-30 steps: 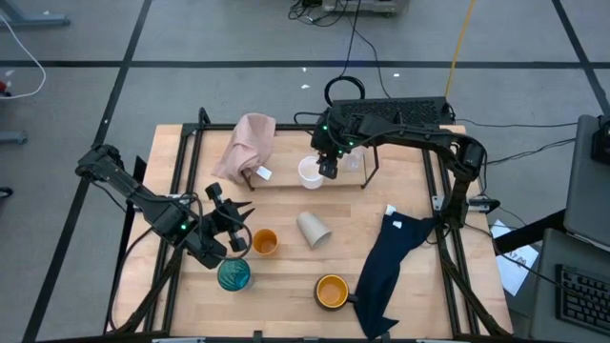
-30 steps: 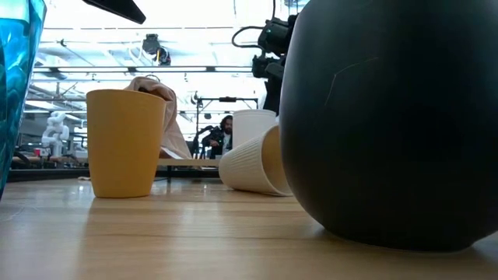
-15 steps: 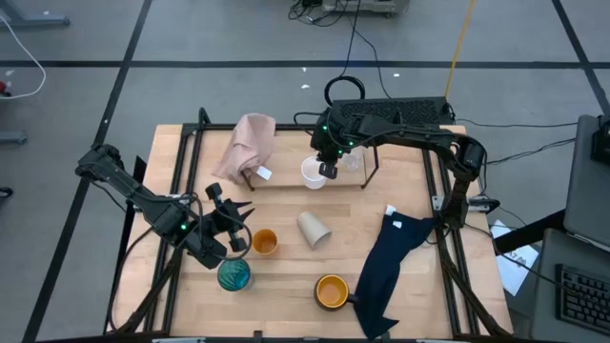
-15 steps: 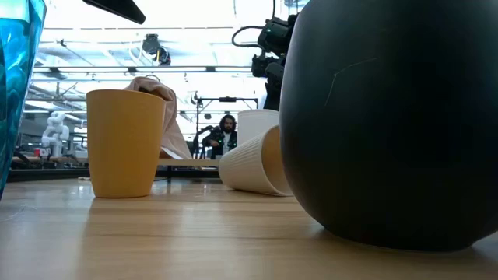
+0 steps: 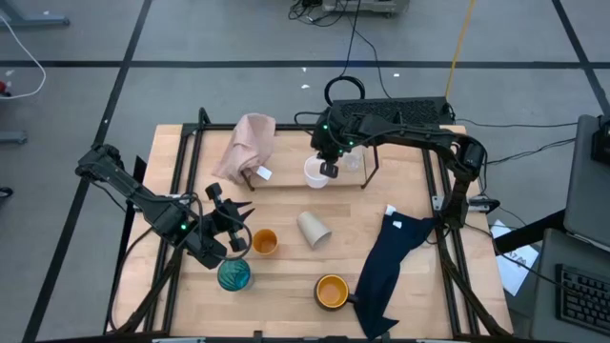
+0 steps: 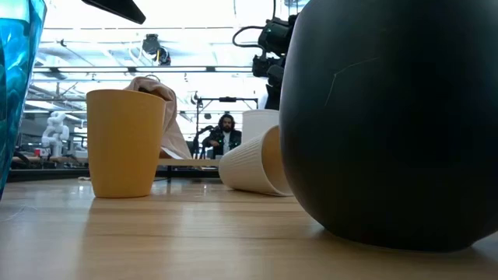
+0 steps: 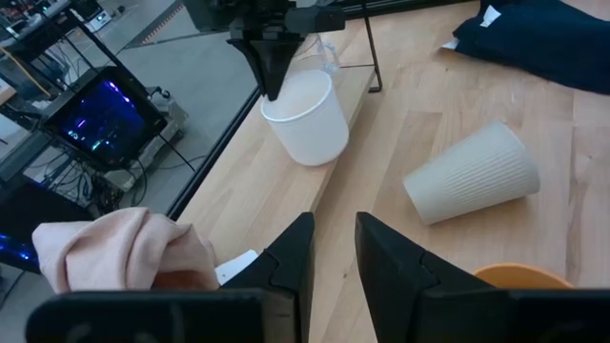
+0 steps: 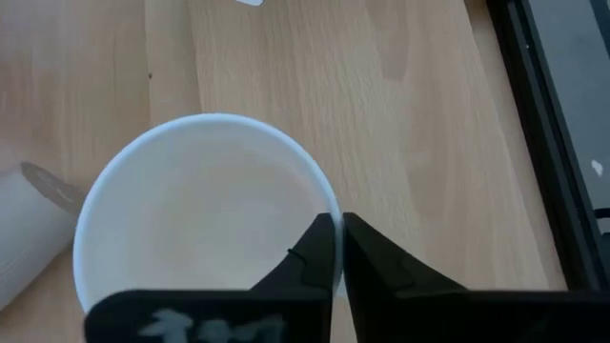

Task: Stack small to large cups/mugs on shelf
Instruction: Put the white mug on the shelf

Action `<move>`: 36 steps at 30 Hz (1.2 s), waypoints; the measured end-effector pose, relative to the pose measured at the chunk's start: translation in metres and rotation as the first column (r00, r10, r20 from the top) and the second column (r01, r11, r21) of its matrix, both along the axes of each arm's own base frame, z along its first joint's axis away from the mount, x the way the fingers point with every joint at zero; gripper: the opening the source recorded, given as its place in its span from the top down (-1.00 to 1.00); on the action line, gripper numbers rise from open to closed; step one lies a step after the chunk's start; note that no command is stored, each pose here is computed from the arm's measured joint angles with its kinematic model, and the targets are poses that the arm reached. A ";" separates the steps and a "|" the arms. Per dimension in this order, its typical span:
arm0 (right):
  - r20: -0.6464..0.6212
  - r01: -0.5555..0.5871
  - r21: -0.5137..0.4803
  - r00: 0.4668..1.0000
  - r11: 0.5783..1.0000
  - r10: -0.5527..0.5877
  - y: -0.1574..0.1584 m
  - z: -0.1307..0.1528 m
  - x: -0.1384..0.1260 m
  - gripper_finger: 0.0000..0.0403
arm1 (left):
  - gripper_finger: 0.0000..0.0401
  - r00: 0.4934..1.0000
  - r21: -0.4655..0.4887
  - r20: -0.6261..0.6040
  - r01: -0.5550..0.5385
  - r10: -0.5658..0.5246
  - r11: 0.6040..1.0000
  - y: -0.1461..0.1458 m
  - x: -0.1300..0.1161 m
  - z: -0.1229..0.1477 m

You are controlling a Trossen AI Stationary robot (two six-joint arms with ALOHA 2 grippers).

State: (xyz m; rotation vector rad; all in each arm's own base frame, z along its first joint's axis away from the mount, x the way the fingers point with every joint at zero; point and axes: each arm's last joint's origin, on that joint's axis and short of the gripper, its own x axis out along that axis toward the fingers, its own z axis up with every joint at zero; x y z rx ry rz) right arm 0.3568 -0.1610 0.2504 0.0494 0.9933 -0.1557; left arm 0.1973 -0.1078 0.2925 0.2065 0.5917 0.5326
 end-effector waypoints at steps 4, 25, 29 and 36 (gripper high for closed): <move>-0.001 0.009 -0.003 1.000 1.000 -0.009 -0.004 0.000 -0.002 0.98 | 0.60 1.000 0.000 0.000 0.000 0.000 1.000 0.000 0.000 0.000; -0.001 0.034 -0.003 0.999 0.999 -0.034 -0.013 0.000 -0.006 0.93 | 0.60 1.000 -0.010 -0.009 0.008 -0.008 1.000 0.000 0.000 0.000; -0.001 0.034 -0.002 0.999 0.999 -0.034 -0.013 0.000 -0.006 0.86 | 0.60 1.000 -0.017 -0.013 0.012 -0.012 1.000 0.000 0.000 -0.001; 0.000 0.037 -0.001 0.999 0.999 -0.037 -0.013 0.000 -0.006 0.67 | 0.60 1.000 -0.008 -0.030 0.008 -0.008 1.000 0.001 -0.001 -0.008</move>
